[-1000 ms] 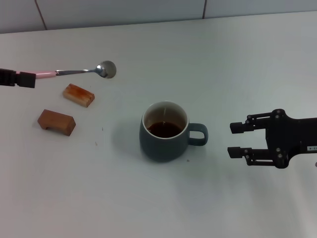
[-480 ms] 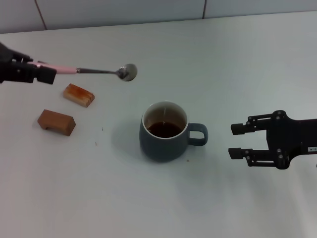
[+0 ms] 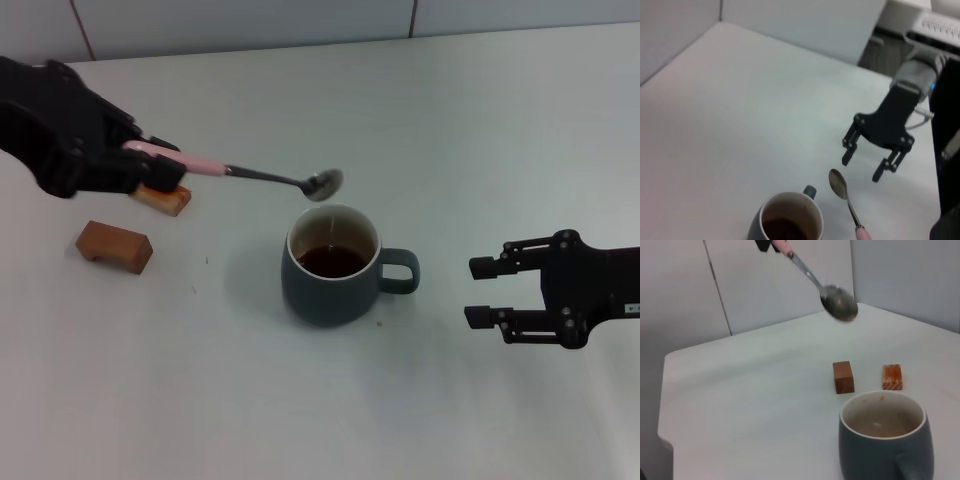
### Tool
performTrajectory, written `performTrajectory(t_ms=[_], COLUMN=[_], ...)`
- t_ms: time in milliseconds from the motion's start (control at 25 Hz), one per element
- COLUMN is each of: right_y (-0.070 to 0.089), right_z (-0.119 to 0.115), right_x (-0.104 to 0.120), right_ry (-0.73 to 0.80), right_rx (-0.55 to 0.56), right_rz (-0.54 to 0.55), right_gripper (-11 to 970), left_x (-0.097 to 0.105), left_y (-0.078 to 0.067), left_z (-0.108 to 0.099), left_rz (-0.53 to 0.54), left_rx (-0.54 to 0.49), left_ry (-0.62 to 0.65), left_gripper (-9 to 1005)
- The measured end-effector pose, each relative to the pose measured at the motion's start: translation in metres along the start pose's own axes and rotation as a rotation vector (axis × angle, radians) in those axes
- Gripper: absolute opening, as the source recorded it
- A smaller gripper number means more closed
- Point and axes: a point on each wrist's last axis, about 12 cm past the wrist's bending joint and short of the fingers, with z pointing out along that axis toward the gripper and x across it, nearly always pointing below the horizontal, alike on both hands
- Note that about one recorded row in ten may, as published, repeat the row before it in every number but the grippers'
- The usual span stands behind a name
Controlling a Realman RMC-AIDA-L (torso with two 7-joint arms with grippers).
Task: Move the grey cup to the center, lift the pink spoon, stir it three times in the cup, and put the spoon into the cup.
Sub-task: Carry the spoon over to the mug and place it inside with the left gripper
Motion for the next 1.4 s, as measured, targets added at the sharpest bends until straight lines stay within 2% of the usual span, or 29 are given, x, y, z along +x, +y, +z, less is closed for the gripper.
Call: performTrajectory(t_ms=[480,920,1400], right_y=[0.002,0.004,0.005], right_z=[0.000,0.001,0.001], right_x=[0.002,0.004,0.005], right_ry=[0.012,0.021,0.018], right_rx=[-0.016,-0.030,-0.028], right_rz=[0.011,0.022,0.027], right_gripper=[565,564,564], left_x=[-0.030,-0.058,-0.080], left_y=[-0.006,-0.015,-0.033], left_z=[0.035,0.071,0.094], left_rz=[0.107,0.239,0.381], left_rx=[-0.062,-0.174,-0.211], left_ry=[0.170,0.374,0.478], left_gripper=[130,129,129])
